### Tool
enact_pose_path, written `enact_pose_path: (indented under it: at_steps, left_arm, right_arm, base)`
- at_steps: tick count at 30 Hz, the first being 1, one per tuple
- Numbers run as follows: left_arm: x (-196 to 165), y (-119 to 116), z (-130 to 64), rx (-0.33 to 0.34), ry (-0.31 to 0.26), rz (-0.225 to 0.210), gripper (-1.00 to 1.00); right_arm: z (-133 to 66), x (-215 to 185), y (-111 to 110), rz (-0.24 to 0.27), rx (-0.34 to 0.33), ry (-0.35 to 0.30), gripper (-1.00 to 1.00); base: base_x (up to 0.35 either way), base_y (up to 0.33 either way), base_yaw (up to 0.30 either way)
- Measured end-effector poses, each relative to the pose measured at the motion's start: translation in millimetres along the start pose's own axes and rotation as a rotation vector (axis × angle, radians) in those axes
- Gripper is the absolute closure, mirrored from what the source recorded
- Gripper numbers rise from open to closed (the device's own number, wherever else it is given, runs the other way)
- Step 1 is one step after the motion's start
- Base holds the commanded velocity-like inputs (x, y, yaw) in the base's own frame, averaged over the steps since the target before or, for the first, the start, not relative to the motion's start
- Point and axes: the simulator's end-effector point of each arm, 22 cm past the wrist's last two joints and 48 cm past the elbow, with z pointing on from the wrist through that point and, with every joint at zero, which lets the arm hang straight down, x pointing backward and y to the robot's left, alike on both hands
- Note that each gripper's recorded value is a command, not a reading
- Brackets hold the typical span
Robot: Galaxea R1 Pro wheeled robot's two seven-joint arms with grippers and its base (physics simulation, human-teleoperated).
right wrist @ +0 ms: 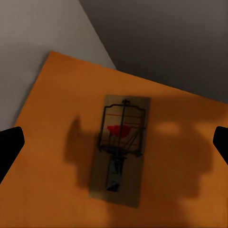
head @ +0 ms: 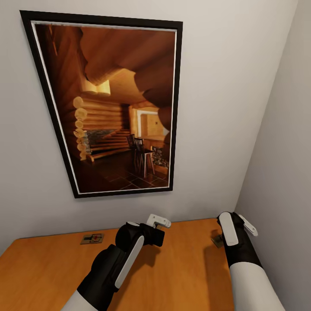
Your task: Take the four mousetraps from the cabinet in the bathroom and place them on the bathroom floor. Make sure all four end up on the same floor surface, and ensure that at least two of them are either under or directly next to the same bathroom sink.
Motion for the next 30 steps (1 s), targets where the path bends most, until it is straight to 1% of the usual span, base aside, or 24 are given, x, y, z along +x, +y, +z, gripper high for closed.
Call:
enact_pose_path:
  at_steps: [19, 22, 25, 30]
  left_arm:
    - [-0.3, 0.4, -0.2, -0.002, -0.001, 0.0, 1.0]
    - [-0.5, 0.3, -0.3, -0.002, -0.001, 0.0, 1.0]
    - [-0.6, 0.3, -0.3, -0.002, -0.001, 0.0, 1.0]
    - [-0.6, 0.3, -0.4, -0.002, -0.002, 0.0, 1.0]
  right_arm:
    - [-1.2, 2.7, 5.9, -0.014, -0.016, 0.0, -1.0]
    - [1.5, 9.0, 8.5, -0.025, -0.027, 0.012, -1.0]
    - [6.7, 22.6, 11.1, -0.049, -0.038, 0.036, -1.0]
    - [7.6, 30.7, 15.8, -0.08, -0.048, 0.042, -1.0]
  base:
    - [0.0, 0.0, 0.0]
    - [0.0, 0.0, 0.0]
    - [0.0, 0.0, 0.0]
    - [0.0, 0.0, 0.0]
